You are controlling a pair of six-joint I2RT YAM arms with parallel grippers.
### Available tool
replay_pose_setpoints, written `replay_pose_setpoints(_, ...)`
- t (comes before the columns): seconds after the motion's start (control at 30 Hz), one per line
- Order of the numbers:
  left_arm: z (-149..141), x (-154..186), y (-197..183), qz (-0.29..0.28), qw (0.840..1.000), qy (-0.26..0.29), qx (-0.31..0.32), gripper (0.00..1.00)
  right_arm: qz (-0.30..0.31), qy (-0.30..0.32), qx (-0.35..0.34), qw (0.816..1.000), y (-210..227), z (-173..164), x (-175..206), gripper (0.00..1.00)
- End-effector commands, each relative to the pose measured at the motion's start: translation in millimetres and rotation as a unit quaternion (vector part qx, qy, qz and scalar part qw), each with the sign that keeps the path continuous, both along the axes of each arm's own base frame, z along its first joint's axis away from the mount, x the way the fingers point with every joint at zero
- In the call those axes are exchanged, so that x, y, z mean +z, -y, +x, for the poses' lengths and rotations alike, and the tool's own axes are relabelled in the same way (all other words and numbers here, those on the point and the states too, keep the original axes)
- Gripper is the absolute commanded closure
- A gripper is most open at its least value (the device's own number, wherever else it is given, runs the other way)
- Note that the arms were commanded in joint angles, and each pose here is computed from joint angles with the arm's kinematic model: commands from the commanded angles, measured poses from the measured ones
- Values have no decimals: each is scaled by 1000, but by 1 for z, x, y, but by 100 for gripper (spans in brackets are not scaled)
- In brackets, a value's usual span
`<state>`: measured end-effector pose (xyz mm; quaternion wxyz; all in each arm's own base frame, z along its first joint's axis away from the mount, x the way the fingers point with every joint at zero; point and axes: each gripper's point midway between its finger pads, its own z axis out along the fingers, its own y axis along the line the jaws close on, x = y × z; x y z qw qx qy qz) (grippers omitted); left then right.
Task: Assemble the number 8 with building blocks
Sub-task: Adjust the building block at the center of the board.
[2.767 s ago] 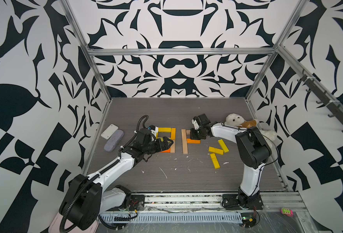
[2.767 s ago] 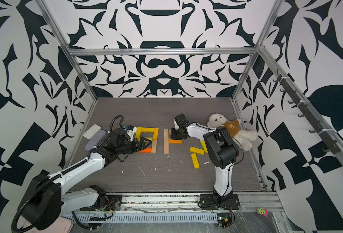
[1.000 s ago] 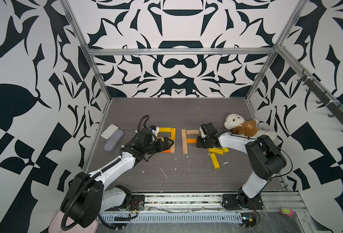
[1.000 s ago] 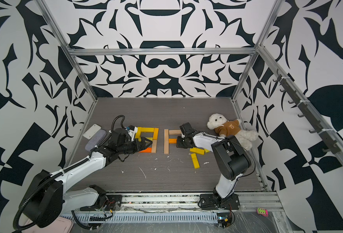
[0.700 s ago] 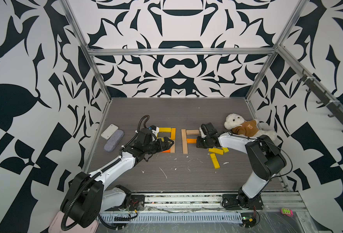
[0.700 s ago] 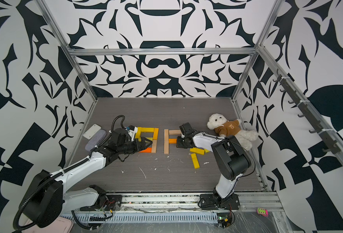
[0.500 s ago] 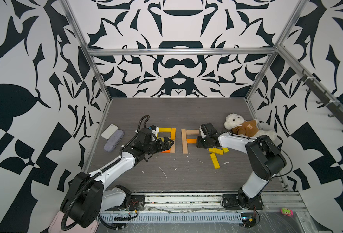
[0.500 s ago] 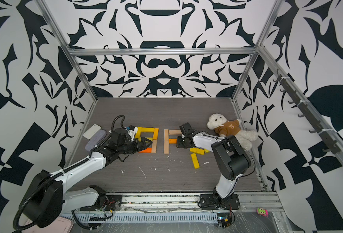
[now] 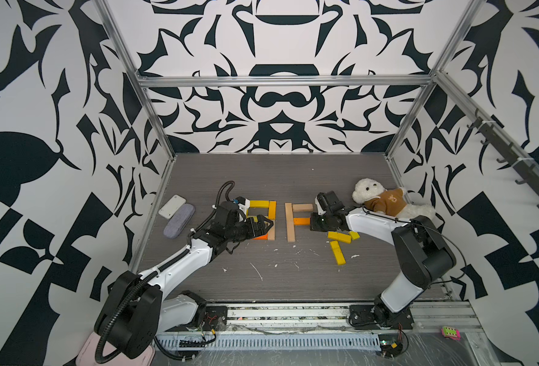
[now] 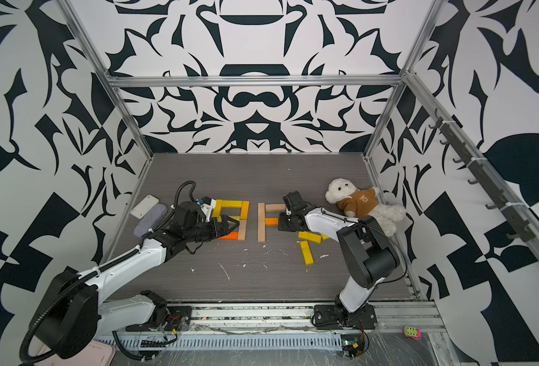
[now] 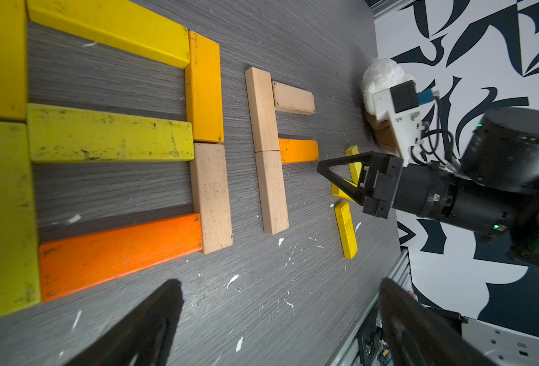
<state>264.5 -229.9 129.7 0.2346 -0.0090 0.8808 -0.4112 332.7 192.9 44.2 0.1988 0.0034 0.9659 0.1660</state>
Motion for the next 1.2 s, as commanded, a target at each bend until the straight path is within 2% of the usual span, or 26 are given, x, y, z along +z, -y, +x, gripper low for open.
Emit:
replay_pose_setpoints(0.0, 0, 6, 2, -9, 1000, 7, 0, 1, 21, 28, 18, 999, -12, 9, 28, 96)
replay_pose_setpoints(0.27, -2, 7, 1, -9, 1000, 10, 1, 1, 27, 34, 25, 999, -28, 35, 34, 94)
replay_pose_setpoints(0.4, -2, 7, 0, -10, 1000, 10, 1, 1, 11, 38, 13, 999, -27, 47, 32, 94)
replay_pose_setpoints(0.47, -2, 6, 0, -8, 1000, 10, 2, 1, -9, 33, 3, 999, -22, 52, 29, 89)
replay_pose_setpoints(0.77, -1, 8, 1, -9, 1000, 10, 1, 1, -20, 21, 12, 1000, -27, 62, 20, 75)
replay_pose_setpoints(1.17, 0, 5, 1, -6, 1000, 8, 0, 1, -31, 10, 12, 999, -31, 72, 8, 74)
